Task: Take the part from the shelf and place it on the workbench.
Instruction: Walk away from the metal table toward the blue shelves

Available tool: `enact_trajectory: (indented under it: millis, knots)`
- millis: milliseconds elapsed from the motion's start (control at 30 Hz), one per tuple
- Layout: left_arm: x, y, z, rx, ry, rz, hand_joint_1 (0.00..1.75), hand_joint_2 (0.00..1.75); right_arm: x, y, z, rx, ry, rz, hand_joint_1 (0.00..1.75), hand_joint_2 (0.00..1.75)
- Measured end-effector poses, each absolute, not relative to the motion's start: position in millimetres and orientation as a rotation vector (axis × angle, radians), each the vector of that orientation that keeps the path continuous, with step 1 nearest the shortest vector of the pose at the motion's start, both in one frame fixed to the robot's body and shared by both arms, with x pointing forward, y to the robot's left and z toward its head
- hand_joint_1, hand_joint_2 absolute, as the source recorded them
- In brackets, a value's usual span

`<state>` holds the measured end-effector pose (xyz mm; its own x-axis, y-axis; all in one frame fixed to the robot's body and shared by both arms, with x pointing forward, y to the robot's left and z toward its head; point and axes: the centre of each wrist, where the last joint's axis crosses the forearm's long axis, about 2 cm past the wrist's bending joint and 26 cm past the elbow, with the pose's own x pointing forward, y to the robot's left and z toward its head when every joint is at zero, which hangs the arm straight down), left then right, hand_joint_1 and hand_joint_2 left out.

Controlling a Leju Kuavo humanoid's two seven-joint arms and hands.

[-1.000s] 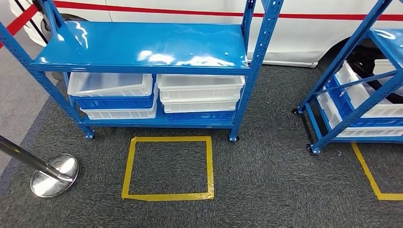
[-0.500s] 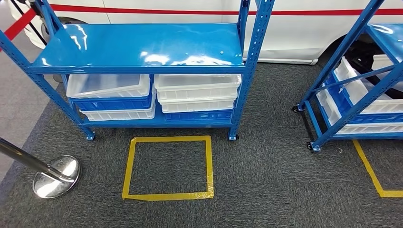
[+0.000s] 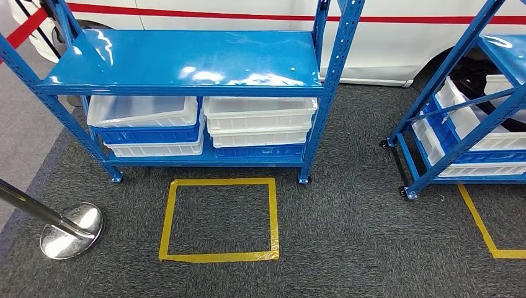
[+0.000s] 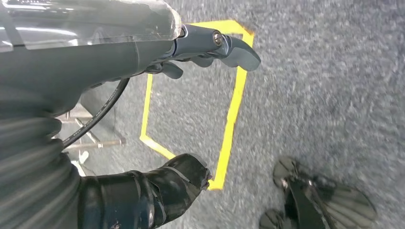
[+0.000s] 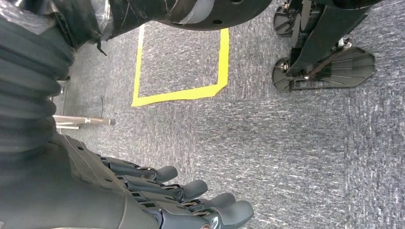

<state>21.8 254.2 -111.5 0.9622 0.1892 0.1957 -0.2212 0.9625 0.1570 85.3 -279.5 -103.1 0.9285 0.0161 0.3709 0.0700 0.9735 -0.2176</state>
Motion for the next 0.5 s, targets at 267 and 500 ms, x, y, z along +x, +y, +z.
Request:
enact_trajectory:
  millis: [267,500]
  knots:
    - [23,259,-112,0.179,-0.188,0.201,0.00,1.75,80,-281,-104,-0.221,-0.370,-0.029,0.00,1.75]
    - [48,282,-109,0.198,-0.283,0.172,0.00,1.75,35,-283,-111,-0.173,-0.282,-0.027,0.00,1.75]
